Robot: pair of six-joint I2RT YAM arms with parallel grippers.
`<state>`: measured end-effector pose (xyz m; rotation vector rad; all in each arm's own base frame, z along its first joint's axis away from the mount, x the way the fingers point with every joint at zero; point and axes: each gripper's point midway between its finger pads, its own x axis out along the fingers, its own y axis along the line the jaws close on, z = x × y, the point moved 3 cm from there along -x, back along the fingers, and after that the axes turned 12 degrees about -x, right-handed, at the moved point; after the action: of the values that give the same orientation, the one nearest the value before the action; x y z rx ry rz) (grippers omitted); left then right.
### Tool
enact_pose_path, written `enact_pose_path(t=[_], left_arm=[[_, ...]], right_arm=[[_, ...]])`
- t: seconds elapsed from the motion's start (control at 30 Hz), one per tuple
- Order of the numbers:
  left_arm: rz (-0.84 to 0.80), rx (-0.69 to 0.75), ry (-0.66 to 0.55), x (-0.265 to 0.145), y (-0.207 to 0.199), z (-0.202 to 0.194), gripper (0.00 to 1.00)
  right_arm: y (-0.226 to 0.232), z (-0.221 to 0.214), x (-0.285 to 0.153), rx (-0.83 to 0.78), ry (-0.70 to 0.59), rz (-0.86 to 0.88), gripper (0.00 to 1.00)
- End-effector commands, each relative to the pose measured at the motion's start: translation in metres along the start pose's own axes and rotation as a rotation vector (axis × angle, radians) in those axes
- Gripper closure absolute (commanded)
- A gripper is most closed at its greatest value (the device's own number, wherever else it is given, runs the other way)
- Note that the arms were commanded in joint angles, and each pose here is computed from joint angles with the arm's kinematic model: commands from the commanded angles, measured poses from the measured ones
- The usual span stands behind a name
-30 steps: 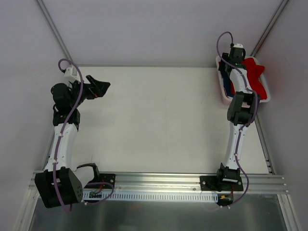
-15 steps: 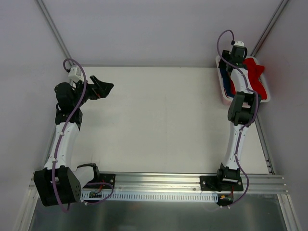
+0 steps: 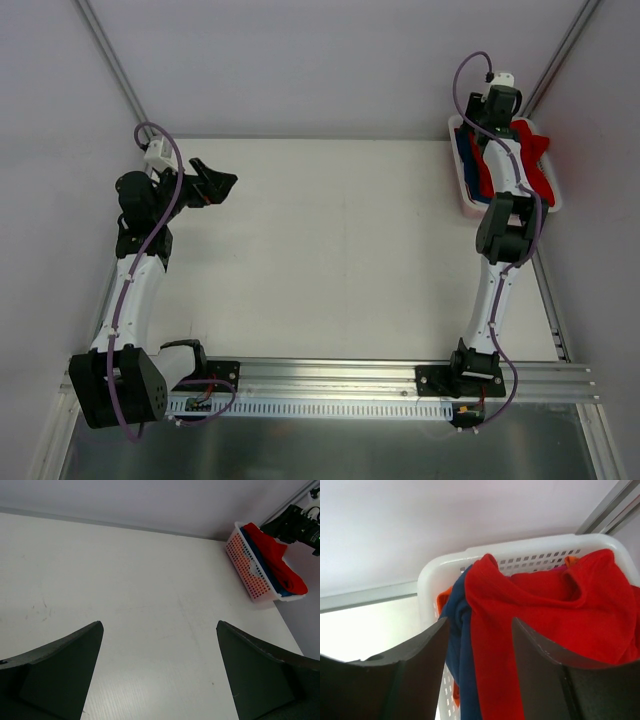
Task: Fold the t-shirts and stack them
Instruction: Grab crumpled tshirt from bin with the right arm
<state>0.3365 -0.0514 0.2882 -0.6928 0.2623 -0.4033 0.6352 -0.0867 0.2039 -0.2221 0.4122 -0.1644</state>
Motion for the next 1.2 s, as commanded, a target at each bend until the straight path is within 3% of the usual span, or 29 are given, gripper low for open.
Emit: enact_pose_path(t=[0.0,0.4,1.07,1.17], left_arm=[[-0.022,0.045,-0.017,0.0,-0.008,0.005,0.01],[-0.022,0.062,-0.017,-0.002,-0.011,0.005,0.01],[-0.016,0.059,-0.003,0.003,-0.01,0.0,0.01],[-0.015,0.06,-0.001,0.003,-0.01,-0.001,0.01]], right_arm=[[-0.013,0.017,-0.01,-0.006,-0.046,-0.032,0.44],[-0.011,-0.017,0.008,0.01,0.008,-0.019,0.51],[0.003,-0.058,0.028,0.062,0.075,0.037,0.5],[0.006,-0.061,0.028,0.053,0.082,0.044,0.59]])
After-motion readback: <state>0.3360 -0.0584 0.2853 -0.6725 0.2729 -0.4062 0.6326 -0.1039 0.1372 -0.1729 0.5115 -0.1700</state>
